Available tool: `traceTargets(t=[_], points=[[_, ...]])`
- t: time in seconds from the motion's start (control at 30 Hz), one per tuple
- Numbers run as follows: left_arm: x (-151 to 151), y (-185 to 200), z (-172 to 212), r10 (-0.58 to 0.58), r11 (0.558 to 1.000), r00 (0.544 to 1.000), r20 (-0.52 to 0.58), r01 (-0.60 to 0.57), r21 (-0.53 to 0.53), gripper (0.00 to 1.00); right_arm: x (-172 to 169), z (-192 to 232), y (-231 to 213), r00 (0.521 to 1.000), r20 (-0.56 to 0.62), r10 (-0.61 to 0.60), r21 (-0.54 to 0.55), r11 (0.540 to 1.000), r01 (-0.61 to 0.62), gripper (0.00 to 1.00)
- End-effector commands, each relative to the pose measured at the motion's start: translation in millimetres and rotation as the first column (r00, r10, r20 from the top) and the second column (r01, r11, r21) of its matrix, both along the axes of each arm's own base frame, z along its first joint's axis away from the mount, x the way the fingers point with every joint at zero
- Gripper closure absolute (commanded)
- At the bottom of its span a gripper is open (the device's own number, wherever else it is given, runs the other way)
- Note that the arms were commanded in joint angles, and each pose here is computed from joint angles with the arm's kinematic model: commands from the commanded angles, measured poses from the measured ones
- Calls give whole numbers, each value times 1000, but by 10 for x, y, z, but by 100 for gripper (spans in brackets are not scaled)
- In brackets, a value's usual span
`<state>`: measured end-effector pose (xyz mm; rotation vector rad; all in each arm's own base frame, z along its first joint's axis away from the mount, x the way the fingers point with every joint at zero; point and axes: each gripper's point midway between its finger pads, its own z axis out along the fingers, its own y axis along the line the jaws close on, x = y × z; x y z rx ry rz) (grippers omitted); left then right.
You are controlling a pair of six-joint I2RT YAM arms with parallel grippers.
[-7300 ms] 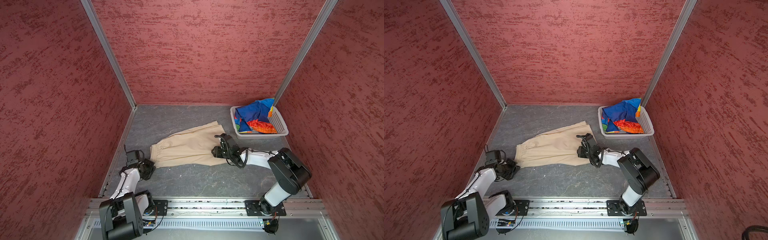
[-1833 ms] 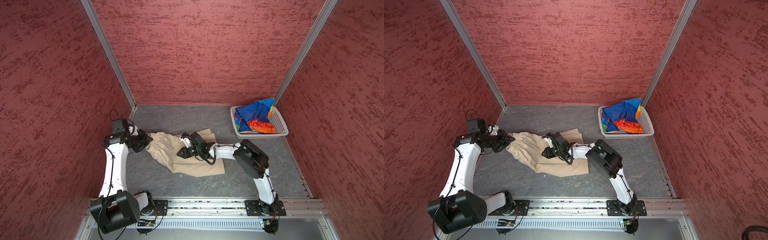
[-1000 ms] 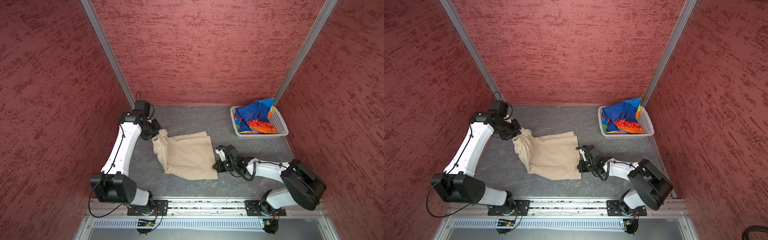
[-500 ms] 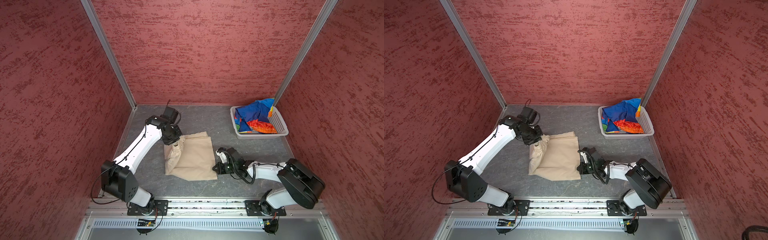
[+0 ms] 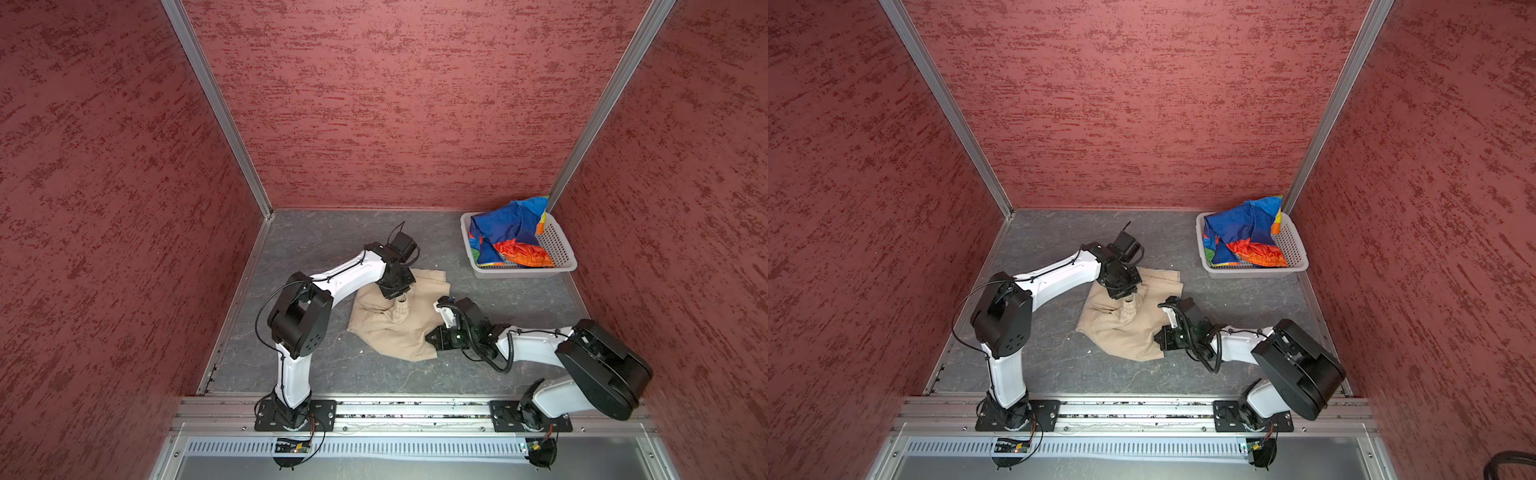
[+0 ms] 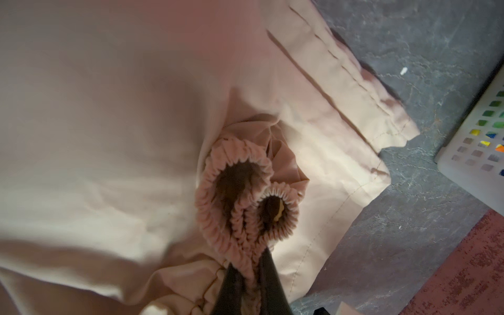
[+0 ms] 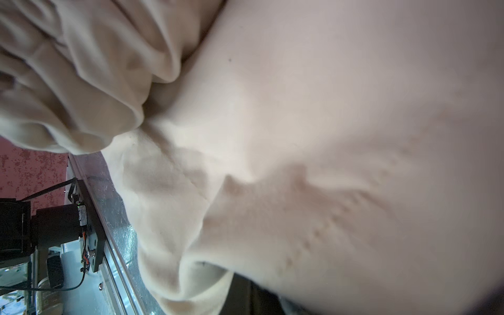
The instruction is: Fold and stack the shorts
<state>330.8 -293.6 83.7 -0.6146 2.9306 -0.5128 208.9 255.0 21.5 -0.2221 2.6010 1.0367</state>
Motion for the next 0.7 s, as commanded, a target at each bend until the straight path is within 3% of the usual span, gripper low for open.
traceTargets(t=[0.0, 0.13, 0.43, 0.67], points=[[58, -124, 183, 12, 998, 1000, 28, -10, -59, 100, -131, -313, -255, 995, -76, -58, -124, 991, 48, 100], [49, 101, 496, 32, 999, 996, 89, -28, -45, 100, -79, -103, -297, 998, -27, -63, -141, 988, 58, 100], [-53, 969, 1507, 159, 987, 945, 286, -142, -79, 100, 280, 888, -383, 970, 214, -116, -148, 978, 150, 100], [-172, 1185, 1807, 191, 980, 921, 341, -160, -116, 100, 522, 998, 356, 991, 134, -14, 73, 997, 4, 100]])
